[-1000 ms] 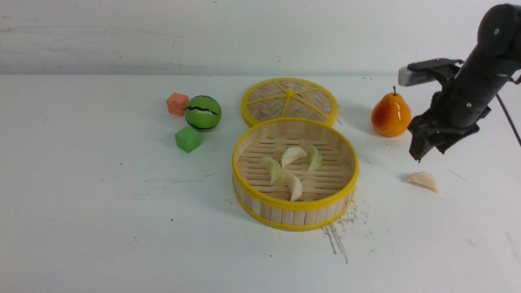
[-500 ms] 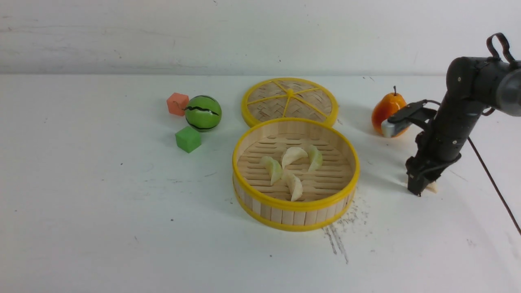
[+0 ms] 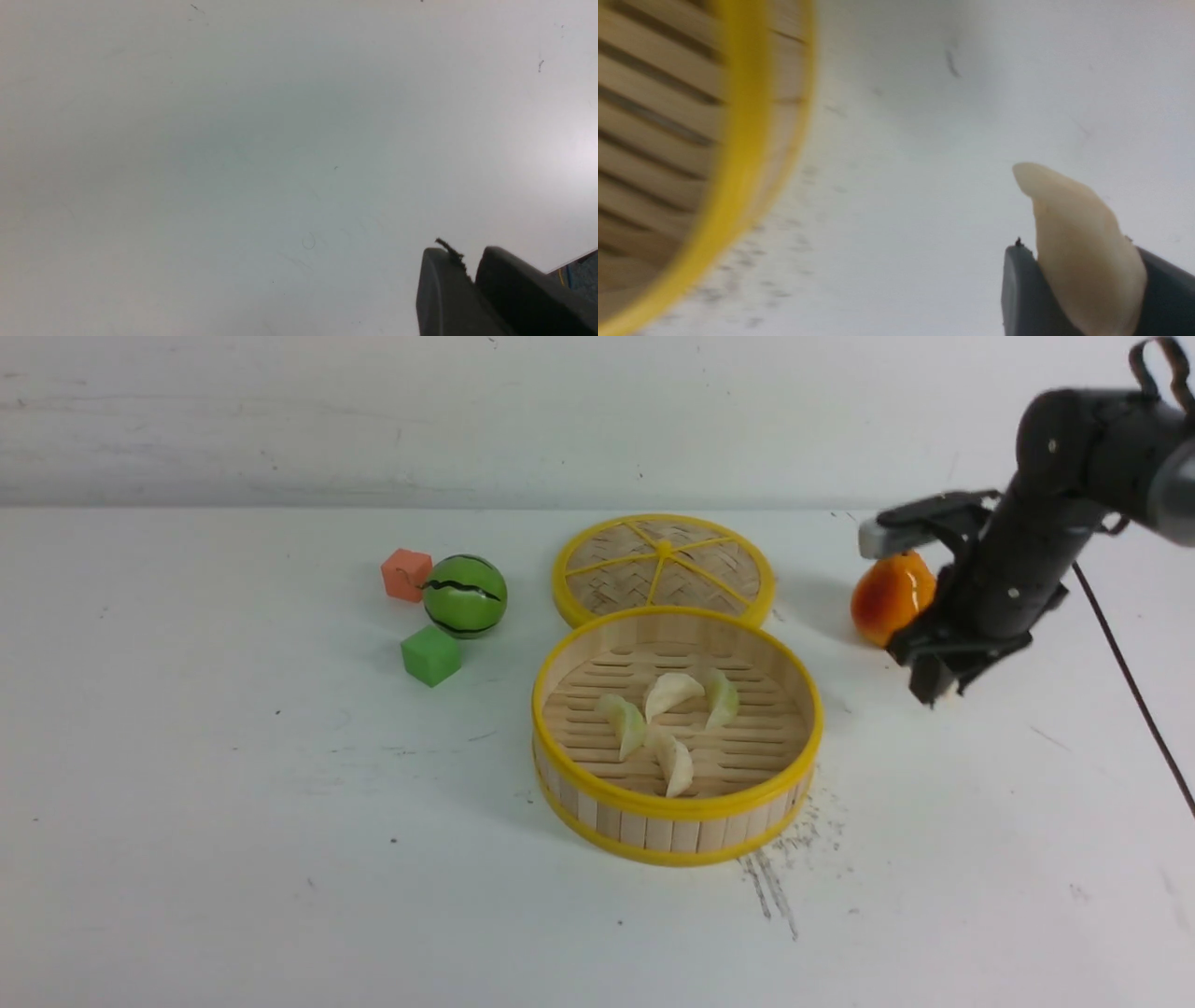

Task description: Put the dumplings into the steamer on the white table.

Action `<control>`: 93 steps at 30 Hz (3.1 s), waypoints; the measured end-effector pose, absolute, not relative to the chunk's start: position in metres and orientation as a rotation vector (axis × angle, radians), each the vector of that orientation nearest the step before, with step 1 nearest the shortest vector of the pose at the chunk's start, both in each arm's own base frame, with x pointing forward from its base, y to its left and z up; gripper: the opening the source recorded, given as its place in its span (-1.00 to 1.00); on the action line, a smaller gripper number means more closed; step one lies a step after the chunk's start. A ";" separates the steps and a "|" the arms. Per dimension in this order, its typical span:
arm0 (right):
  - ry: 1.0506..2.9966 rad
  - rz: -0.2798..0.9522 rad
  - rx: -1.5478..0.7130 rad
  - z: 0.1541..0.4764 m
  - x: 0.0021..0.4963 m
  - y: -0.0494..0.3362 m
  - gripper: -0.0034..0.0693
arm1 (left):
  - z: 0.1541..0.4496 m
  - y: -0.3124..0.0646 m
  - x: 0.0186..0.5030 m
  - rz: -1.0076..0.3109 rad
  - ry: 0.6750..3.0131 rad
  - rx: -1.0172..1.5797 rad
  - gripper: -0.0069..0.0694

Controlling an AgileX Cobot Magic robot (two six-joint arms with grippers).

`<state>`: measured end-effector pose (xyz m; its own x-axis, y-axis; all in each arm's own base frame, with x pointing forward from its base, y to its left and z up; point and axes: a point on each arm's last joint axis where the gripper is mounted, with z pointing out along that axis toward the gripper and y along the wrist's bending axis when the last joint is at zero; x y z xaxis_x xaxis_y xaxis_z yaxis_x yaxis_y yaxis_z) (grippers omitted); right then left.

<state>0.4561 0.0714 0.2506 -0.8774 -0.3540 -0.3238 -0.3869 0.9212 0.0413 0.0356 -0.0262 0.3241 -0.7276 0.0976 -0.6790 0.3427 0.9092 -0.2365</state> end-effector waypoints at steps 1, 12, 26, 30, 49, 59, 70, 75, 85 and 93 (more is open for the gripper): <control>2.759 0.161 -0.547 0.256 0.454 0.077 -0.27 | 0.324 -0.026 0.036 -0.456 2.363 0.312 -0.55; 2.745 0.335 -0.668 0.271 0.412 0.192 -0.27 | 0.323 -0.025 0.035 -0.430 2.378 0.331 -0.54; 2.881 0.233 -0.585 0.215 0.424 0.202 -0.25 | 0.321 -0.023 0.034 -0.377 2.391 0.407 -0.53; 2.864 0.211 -0.555 0.216 0.426 0.201 -0.02 | 0.321 -0.023 0.034 -0.375 2.392 0.410 -0.53; 2.534 0.404 -0.700 0.378 0.354 0.180 -0.38 | 0.320 0.020 -0.021 -0.432 2.067 0.190 -0.50; 2.206 0.501 -0.637 0.425 0.260 0.147 -0.96 | 0.296 0.020 -0.010 -0.482 1.984 0.018 -0.79; 1.879 0.502 -0.496 0.410 0.149 0.088 -0.96 | 0.308 0.011 0.000 -0.588 1.767 0.037 -0.86; 1.813 0.508 -0.470 0.401 0.123 0.075 -0.95 | 0.307 0.011 0.000 -0.585 1.776 0.037 -0.86; 1.678 0.518 -0.445 0.414 0.090 0.059 -0.94 | 0.305 0.011 0.000 -0.581 1.791 0.033 -0.86; 1.675 0.518 -0.445 0.415 0.089 0.059 -0.92 | 0.305 0.011 0.000 -0.580 1.793 0.033 -0.86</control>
<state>0.0892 0.0588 0.4146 -0.1612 -0.0032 -0.9869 -0.5597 0.8239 0.0887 -0.0004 0.0109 0.3053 -0.3086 -0.2709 -0.9118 0.3147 0.8755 -0.3666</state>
